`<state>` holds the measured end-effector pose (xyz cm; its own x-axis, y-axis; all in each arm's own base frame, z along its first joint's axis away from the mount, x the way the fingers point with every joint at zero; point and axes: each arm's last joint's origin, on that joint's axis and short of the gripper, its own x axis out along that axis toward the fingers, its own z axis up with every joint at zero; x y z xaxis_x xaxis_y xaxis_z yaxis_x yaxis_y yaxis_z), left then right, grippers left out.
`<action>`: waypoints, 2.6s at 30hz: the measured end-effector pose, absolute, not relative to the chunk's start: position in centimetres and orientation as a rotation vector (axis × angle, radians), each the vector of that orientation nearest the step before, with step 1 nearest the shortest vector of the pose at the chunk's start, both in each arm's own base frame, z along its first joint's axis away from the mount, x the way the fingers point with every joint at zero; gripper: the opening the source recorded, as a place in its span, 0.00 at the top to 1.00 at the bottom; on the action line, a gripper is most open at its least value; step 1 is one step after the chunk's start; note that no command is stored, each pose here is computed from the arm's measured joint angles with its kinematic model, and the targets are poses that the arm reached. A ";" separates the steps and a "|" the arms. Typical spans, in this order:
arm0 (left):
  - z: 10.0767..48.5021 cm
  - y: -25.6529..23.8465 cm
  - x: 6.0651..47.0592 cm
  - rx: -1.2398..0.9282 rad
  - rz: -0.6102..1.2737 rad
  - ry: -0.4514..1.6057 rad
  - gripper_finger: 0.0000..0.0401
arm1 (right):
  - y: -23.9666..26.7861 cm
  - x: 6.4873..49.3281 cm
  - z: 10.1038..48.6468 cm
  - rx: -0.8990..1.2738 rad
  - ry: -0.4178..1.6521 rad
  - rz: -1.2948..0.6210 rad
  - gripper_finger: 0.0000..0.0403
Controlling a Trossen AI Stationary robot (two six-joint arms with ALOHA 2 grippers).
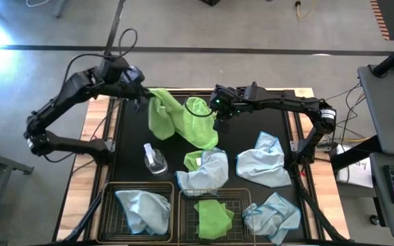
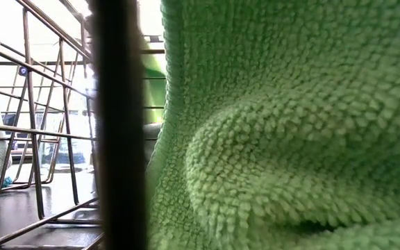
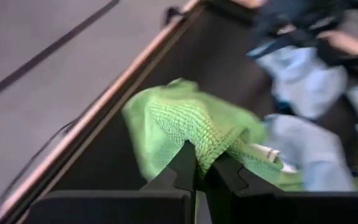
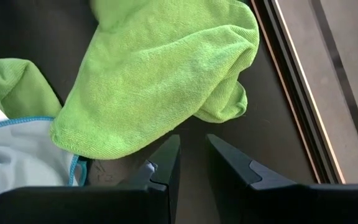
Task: Sort microfiber towel by color & place in baskets
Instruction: Put the green microfiber cloth into the right wire basket
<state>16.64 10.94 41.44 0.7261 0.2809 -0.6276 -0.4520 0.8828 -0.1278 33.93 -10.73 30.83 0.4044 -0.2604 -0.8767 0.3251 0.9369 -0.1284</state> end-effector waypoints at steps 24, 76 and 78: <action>48.2 -2.2 27.9 -0.130 -0.277 0.433 1.00 | -10.7 34.0 31.2 0.064 1.084 -0.371 0.83; 47.9 -18.2 31.1 0.026 -0.521 0.556 0.99 | -10.9 34.5 31.5 0.155 0.999 -0.430 0.83; 47.7 -18.1 31.0 0.028 -0.493 0.583 0.98 | -10.9 34.5 31.5 0.166 0.997 -0.436 0.83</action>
<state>30.96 -18.08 47.73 0.7226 -0.4383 -0.5345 0.4538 0.8841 -0.1114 34.45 -10.88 31.54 0.4652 -0.2784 -0.8403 0.4276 0.9018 -0.0621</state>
